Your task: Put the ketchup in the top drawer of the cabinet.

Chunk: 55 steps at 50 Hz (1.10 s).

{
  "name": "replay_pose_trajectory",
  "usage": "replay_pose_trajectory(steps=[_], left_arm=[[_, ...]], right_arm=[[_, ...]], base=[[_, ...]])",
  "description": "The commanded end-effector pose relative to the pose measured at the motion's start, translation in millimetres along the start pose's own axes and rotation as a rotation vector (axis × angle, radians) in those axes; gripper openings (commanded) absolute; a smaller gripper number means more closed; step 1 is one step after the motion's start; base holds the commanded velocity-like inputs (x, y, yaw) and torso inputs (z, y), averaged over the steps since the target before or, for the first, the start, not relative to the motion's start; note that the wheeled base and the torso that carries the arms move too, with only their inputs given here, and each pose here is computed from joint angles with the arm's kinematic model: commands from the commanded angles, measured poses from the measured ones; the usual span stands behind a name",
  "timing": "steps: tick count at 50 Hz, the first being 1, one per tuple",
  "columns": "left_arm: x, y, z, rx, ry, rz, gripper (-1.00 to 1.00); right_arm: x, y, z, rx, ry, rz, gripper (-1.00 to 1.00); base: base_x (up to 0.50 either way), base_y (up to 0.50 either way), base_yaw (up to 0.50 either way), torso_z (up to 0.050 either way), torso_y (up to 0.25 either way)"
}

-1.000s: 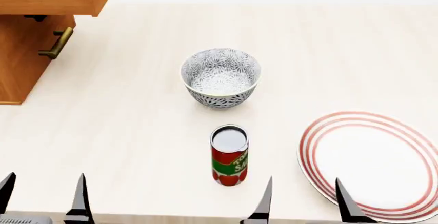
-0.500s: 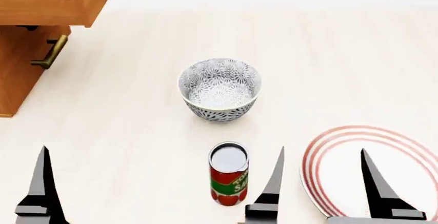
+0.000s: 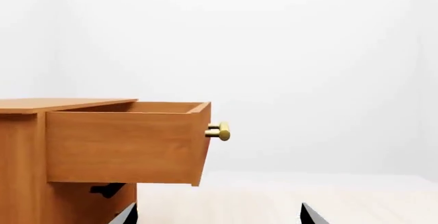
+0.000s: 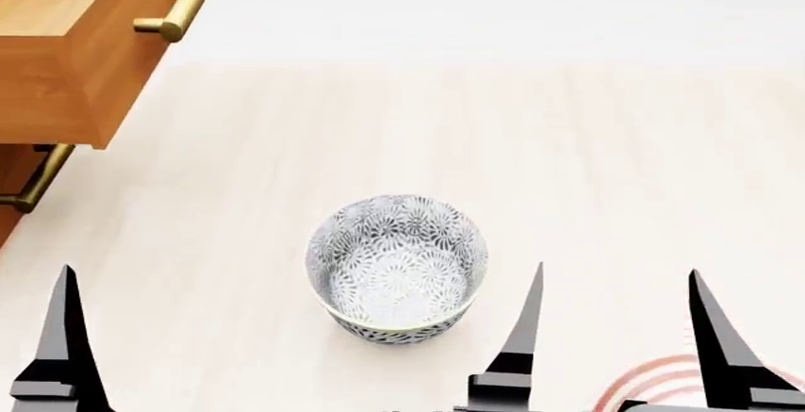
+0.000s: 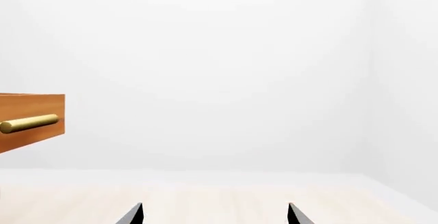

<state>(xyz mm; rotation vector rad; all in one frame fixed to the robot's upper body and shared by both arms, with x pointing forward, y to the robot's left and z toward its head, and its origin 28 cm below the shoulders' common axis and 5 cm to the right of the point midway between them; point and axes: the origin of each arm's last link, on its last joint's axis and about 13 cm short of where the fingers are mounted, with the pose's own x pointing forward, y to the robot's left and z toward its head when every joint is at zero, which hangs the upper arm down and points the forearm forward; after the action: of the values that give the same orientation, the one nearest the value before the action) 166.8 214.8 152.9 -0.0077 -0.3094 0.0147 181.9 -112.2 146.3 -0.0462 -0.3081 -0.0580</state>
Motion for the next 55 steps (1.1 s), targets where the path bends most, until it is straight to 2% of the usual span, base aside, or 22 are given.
replay_pose_trajectory(steps=[1,8,13,55], left_arm=[[-0.6,0.7,1.1,-0.002,-0.002,0.002,1.0],[-0.2,1.4,0.1,-0.003,-0.001,0.004,1.0],[0.4,1.2,-1.6,-0.005,0.005,0.005,1.0],[0.9,3.6,-1.5,-0.011,0.01,0.015,1.0]], right_arm=[[-0.7,-0.1,1.3,-0.001,-0.001,-0.002,1.0],[-0.7,0.6,0.9,0.036,0.0,0.008,1.0],[-0.5,0.1,-0.4,0.028,0.007,0.018,1.0],[-0.4,-0.5,-1.2,0.023,0.012,0.01,1.0]], base=[[0.5,0.0,0.0,0.0,0.0],[0.21,0.0,0.0,0.0,0.002],[0.0,0.05,0.0,0.0,0.0],[0.0,0.5,0.0,0.0,0.0]])
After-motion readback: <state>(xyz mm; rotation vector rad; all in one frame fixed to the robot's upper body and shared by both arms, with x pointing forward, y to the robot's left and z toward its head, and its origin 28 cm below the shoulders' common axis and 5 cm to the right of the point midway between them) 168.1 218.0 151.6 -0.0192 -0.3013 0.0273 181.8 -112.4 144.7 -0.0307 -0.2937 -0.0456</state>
